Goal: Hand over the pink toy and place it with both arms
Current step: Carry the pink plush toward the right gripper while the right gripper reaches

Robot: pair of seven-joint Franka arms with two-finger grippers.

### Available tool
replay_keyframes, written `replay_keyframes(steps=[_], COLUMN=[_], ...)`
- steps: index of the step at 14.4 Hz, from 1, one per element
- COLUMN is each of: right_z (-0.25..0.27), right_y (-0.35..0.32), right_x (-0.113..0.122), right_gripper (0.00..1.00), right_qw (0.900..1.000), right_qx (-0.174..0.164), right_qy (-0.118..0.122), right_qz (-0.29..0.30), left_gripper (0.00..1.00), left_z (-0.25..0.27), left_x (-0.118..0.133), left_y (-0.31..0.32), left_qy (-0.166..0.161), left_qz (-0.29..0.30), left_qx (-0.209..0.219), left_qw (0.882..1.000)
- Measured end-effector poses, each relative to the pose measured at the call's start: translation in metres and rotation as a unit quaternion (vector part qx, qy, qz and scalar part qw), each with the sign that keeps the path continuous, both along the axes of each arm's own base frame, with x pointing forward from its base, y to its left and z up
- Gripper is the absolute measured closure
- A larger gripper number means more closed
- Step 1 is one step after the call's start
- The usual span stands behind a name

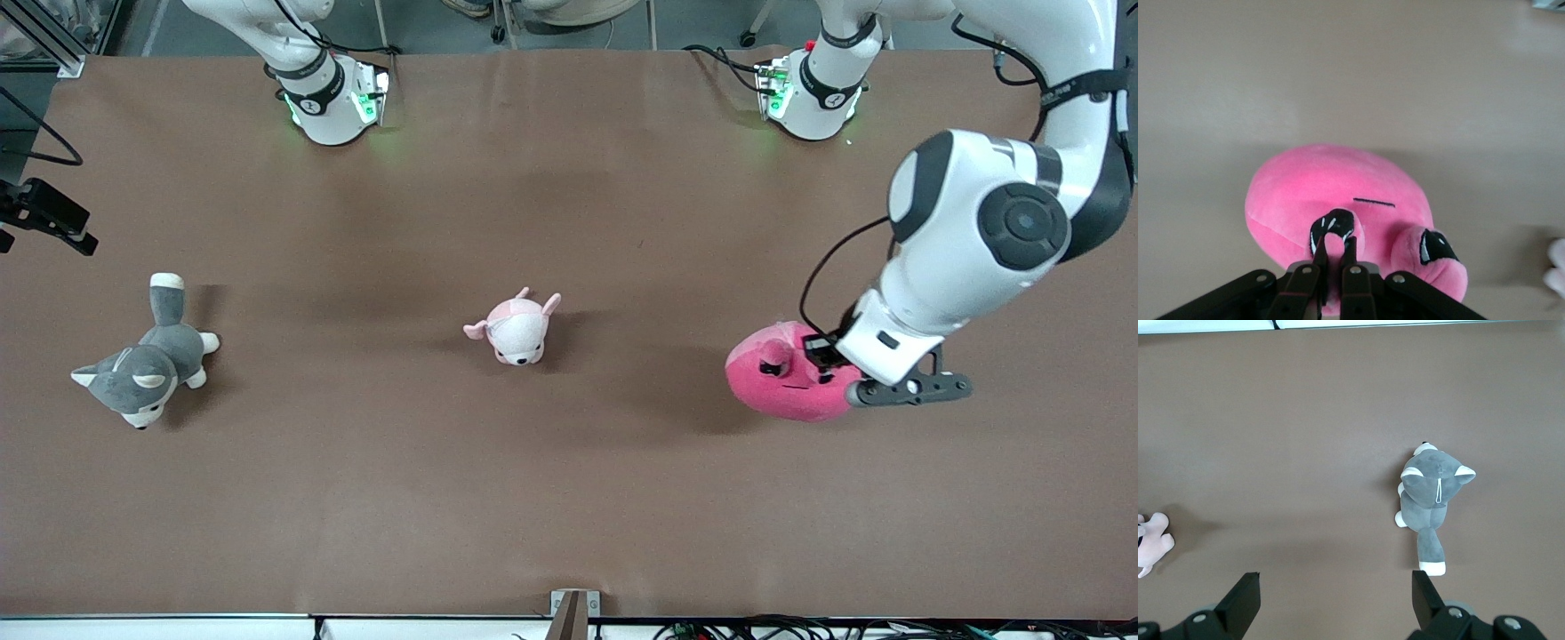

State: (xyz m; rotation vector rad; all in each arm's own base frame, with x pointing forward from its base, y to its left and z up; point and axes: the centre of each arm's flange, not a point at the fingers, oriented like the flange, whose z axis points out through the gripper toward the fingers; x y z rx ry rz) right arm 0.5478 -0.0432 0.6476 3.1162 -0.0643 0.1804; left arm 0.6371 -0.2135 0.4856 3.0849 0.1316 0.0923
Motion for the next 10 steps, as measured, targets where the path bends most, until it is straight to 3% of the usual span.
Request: replay_keyframes(steps=[5,10], right_z=[-0.002,-0.019], right_y=[0.009,0.03], right_x=[0.002,0.007], right_gripper=[0.0,0.0], right_qw=[1.0,0.994], right_qx=[0.011,0.107], right_qy=[-0.001,0.014], right_qz=[0.006,0.009], left_gripper=[0.9,0.9], left_z=[0.022,0.05], left_x=[-0.027,-0.059], left_y=[-0.077,-0.153], left_qy=[-0.002,-0.006], left_qz=[0.047,0.06], left_qx=[-0.037,-0.083], left_qw=[0.998,0.995])
